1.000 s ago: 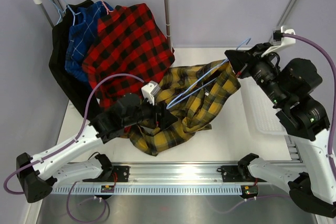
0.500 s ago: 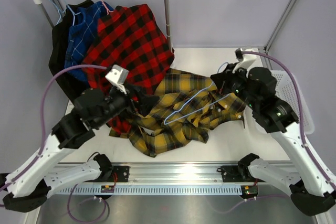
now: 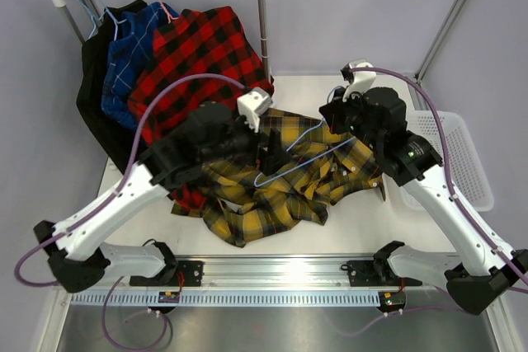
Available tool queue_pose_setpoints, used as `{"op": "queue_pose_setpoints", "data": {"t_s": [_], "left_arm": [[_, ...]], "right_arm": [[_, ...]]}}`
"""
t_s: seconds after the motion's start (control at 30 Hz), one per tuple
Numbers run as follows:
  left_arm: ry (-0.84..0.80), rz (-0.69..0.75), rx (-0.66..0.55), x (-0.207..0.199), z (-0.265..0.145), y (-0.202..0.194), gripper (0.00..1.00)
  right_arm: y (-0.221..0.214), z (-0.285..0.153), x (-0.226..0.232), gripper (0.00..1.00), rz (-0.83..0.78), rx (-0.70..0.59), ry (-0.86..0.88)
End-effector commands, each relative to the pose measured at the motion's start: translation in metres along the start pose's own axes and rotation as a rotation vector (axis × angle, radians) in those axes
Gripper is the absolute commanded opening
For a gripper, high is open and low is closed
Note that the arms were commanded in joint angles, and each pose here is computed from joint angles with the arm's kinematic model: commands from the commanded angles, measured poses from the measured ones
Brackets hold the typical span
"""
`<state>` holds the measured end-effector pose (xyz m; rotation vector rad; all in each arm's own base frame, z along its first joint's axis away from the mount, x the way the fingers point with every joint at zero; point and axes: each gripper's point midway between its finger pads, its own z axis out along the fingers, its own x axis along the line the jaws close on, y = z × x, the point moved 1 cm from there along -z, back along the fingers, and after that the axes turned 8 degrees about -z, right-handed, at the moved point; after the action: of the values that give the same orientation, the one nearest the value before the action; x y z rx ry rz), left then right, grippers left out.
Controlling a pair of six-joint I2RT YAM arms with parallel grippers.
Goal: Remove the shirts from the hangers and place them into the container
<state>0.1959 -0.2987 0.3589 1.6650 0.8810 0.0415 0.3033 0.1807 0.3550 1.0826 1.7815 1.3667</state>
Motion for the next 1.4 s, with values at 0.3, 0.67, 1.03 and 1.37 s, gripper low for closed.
{"op": "queue_pose_setpoints", "data": {"t_s": [0.3, 0.67, 1.03, 1.37], "left_arm": [[-0.017, 0.031, 0.093, -0.003, 0.029, -0.018, 0.49], [0.104, 0.088, 0.016, 0.018, 0.012, -0.009, 0.00], [0.239, 0.038, -0.044, 0.044, -0.016, -0.021, 0.00], [0.583, -0.026, -0.193, 0.096, -0.091, -0.016, 0.00]], "right_arm": [[0.064, -0.008, -0.001, 0.00, -0.058, -0.178, -0.024], [0.065, -0.014, 0.013, 0.17, -0.023, -0.167, 0.053], [0.062, -0.076, 0.034, 0.99, 0.045, -0.159, 0.204], [0.022, -0.114, 0.027, 0.99, 0.098, -0.107, 0.182]]}}
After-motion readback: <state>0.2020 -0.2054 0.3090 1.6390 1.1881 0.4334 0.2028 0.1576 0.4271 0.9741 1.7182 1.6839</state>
